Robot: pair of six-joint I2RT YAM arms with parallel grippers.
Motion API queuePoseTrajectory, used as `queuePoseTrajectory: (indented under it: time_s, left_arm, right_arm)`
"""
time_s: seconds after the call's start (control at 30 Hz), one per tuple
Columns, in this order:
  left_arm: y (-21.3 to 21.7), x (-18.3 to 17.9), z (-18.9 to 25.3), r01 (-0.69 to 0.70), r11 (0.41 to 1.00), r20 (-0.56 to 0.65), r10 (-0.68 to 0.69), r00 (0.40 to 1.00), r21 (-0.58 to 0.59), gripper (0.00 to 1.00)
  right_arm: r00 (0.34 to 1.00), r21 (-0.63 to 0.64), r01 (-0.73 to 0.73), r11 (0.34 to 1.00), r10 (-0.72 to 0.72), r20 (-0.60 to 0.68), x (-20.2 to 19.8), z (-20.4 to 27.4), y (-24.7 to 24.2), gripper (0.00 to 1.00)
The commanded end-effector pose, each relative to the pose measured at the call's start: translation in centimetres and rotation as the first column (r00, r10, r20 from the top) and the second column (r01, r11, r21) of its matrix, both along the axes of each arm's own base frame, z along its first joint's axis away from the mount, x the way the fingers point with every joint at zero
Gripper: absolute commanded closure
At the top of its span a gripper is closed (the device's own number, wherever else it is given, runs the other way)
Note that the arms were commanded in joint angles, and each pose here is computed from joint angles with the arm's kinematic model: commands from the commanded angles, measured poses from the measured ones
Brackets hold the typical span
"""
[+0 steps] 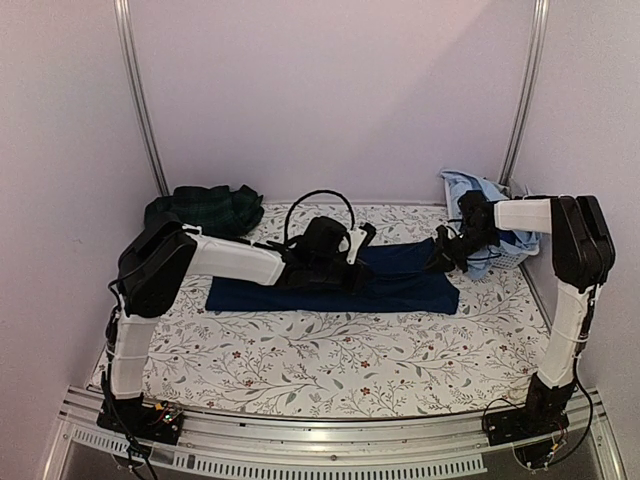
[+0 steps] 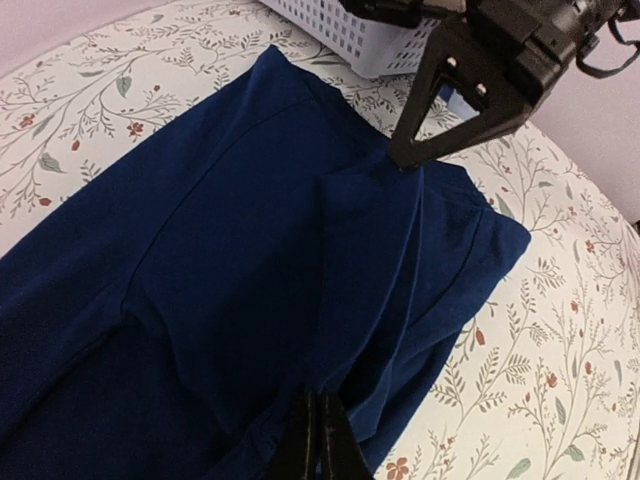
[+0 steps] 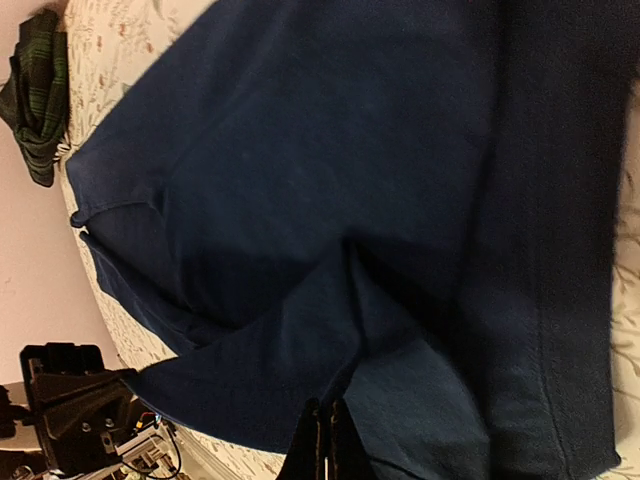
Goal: Fold and stack the mixed laundry pile
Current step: Adjust the rectangle-folded T-shirt at the center of the board.
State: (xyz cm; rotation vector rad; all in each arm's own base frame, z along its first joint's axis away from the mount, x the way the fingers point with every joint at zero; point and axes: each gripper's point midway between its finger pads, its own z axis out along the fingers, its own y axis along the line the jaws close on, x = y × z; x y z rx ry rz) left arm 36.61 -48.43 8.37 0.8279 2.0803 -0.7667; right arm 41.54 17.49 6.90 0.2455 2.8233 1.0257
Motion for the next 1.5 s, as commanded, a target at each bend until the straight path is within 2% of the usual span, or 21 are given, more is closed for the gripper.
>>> queuePoseTrajectory:
  time_s: [0.0,0.2,0.47,0.7,0.83,1.0,1.13,1.47]
  left_arm:
    - [-1.3,-0.8,2.2,0.073,0.996,0.017,-0.073,0.997,-0.047,1.00]
    - [-3.6,-2.2,1.5,0.161,0.987,0.022,-0.160,0.987,-0.018,1.00]
    - [-3.3,-2.7,1.1,0.183,0.983,0.024,-0.183,0.983,0.006,1.00]
    - [-2.6,-3.3,0.3,0.192,0.981,0.017,-0.193,0.981,0.034,1.00]
    - [-2.1,-3.5,0.5,0.185,0.982,0.021,-0.186,0.982,0.028,1.00]
    - [-1.0,-3.2,2.5,0.151,0.988,0.041,-0.150,0.988,-0.020,1.00]
    - [-0.3,-2.6,3.8,0.121,0.992,0.055,-0.118,0.991,-0.045,1.00]
    - [2.5,-0.1,2.5,-0.014,0.995,-0.053,0.009,0.999,-0.101,1.00]
  right_arm:
    - [0.990,-0.070,0.115,0.991,-0.109,0.094,0.0,1.3,-6.1,1.00]
    - [0.985,0.001,0.148,0.989,-0.148,0.092,-0.7,2.2,-6.6,1.00]
    - [0.977,0.088,0.201,0.976,-0.206,0.055,-3.7,2.7,-4.5,1.00]
    - [0.992,0.124,0.128,0.984,-0.128,-0.008,-6.1,0.8,-1.3,1.00]
    - [0.997,0.107,0.074,0.992,-0.075,0.010,-6.2,0.9,0.1,1.00]
    - [0.986,0.077,-0.006,0.997,-0.007,0.168,-3.5,6.2,3.2,1.00]
    - [0.970,0.041,0.007,0.999,-0.017,0.243,-0.6,8.5,3.6,1.00]
    - [0.971,0.014,-0.059,0.998,0.054,0.234,3.3,5.5,5.1,1.00]
